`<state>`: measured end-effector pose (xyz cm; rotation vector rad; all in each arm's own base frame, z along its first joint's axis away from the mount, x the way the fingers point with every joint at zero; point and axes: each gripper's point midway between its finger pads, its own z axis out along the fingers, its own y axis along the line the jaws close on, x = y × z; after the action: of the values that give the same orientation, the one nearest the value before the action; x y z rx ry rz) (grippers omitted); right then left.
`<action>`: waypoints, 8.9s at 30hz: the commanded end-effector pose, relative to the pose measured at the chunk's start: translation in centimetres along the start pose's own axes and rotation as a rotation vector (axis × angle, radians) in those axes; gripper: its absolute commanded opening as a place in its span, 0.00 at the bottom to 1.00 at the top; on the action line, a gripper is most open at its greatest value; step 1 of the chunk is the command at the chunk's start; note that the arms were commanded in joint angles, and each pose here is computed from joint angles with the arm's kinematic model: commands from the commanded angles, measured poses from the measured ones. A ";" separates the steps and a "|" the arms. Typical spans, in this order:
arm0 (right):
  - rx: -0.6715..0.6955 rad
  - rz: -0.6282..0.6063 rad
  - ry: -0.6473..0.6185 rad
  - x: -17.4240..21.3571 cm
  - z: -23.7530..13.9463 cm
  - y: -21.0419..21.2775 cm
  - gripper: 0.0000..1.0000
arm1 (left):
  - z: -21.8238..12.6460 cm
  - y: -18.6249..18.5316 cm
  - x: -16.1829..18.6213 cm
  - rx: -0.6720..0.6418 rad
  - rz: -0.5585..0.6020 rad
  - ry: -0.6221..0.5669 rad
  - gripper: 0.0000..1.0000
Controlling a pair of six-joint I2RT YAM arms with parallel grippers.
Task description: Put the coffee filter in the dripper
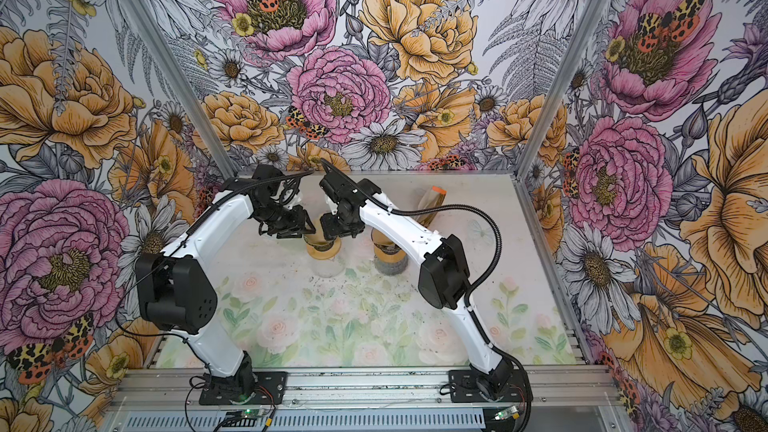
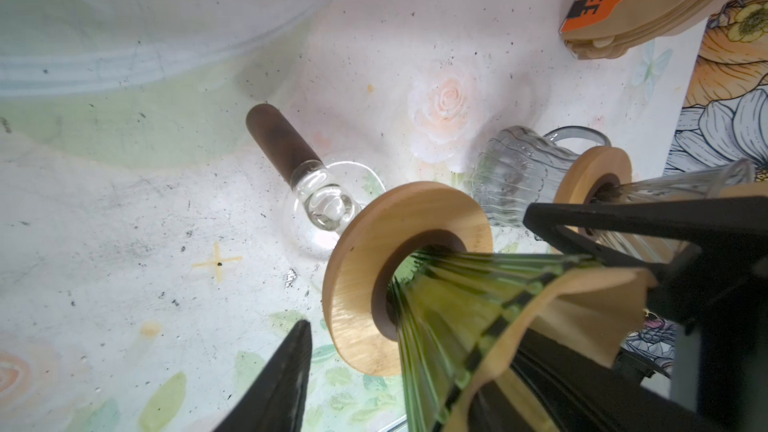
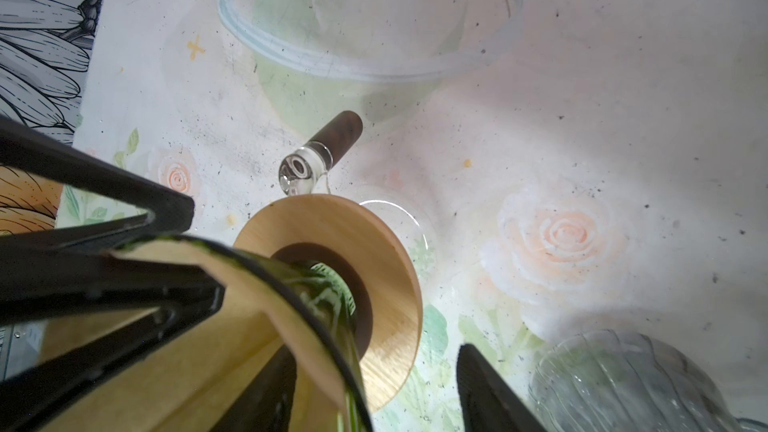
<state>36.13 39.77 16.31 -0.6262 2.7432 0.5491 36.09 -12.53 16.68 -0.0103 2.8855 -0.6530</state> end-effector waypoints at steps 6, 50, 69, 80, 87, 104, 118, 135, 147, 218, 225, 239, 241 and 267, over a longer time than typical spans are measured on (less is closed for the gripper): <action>0.004 -0.021 -0.035 -0.4 -2.3 0.1 0.64 | -1.1 -0.2 -0.4 0.016 -0.001 -0.042 0.50; -0.078 -0.060 -0.024 -1.3 -2.8 2.7 0.64 | -1.4 0.9 0.0 -0.014 -0.019 -0.047 0.50; 0.008 -0.040 -0.044 -1.5 -3.0 1.1 0.64 | -2.4 -3.0 2.7 0.163 0.021 -0.010 0.53; 0.028 -0.011 -0.027 -1.8 -2.4 -1.4 0.64 | -2.0 -1.1 3.8 0.058 0.001 0.012 0.53; 0.074 -0.008 -0.022 -1.6 -2.2 -2.8 0.64 | -1.4 0.0 2.9 -0.004 -0.007 0.014 0.51; 0.080 -0.022 -0.027 -1.8 -2.1 -2.7 0.64 | -2.0 -1.0 1.6 0.031 -0.007 -0.003 0.50; -0.022 -0.044 -0.050 -2.1 -3.7 0.0 0.64 | -1.3 -1.6 0.4 0.051 0.006 0.009 0.51; 0.012 -0.052 0.008 -0.7 -1.5 -0.4 0.65 | 0.5 0.5 0.8 -0.048 0.005 0.041 0.51; 0.038 -0.065 0.011 -0.4 -1.1 -0.2 0.65 | 0.0 1.2 1.0 -0.067 -0.008 0.029 0.51; 0.015 0.041 -0.583 8.7 -19.1 -4.5 0.99 | -10.1 -8.6 1.6 0.068 0.412 -0.454 0.50; 0.014 0.097 -0.595 8.8 -19.6 -6.1 0.99 | -7.7 -8.0 0.7 -0.011 0.440 -0.384 0.47; -0.001 0.059 -0.599 7.6 -18.1 -5.9 0.99 | -4.7 -7.3 0.3 -0.121 0.451 -0.303 0.42; 0.002 0.055 -0.595 7.6 -18.0 -6.0 0.99 | -4.7 -7.4 0.0 -0.127 0.453 -0.306 0.41; -0.026 0.041 -0.541 7.7 -16.4 -5.6 0.99 | -1.9 -6.4 1.1 -0.189 0.497 -0.117 0.40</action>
<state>28.68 25.10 26.83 -0.3370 2.2538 0.6505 34.23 -17.25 20.09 0.5551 2.6844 -0.2793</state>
